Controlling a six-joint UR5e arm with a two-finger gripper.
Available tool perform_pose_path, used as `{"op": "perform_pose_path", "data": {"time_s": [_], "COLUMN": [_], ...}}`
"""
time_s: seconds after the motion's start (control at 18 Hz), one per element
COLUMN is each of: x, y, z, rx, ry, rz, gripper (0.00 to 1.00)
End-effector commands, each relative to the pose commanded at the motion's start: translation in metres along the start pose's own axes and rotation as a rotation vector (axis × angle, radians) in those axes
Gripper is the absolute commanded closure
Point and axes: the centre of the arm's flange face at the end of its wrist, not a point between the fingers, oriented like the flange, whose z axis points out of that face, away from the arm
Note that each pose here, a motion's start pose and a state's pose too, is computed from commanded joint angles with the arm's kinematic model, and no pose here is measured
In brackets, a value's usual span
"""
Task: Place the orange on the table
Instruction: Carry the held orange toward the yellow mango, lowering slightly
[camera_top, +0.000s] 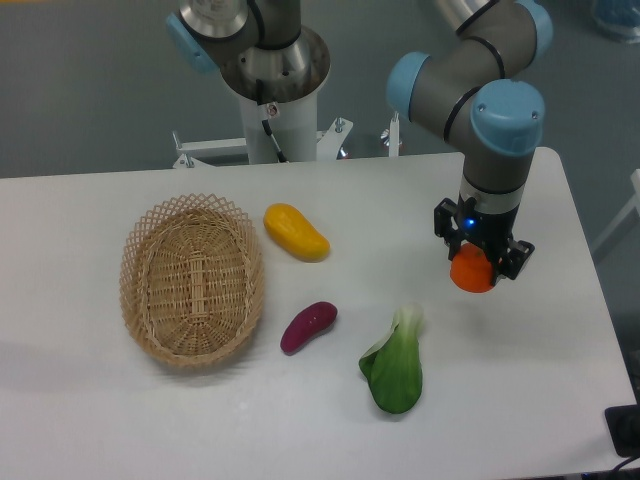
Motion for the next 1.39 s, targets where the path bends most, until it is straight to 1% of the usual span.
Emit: {"op": "perform_pose_path", "data": {"time_s": [0.28, 0.56, 0.94, 1.22, 1.39], "x": [-0.005, -0.003, 0.001, 0.012, 0.016], "y": [-0.001, -0.002, 0.0, -0.003, -0.006], "z": [-0.005, -0.003, 0.002, 0.013, 0.015], "rx": [-0.019, -0.021, -0.019, -0.018, -0.018], "ry": [-0.012, -0.007, 0.004, 0.023, 0.027], "rz": [-0.005, -0.002, -0.006, -0.008, -0.036], "gripper": [0.62, 0.61, 0.62, 0.62, 0.62]}}
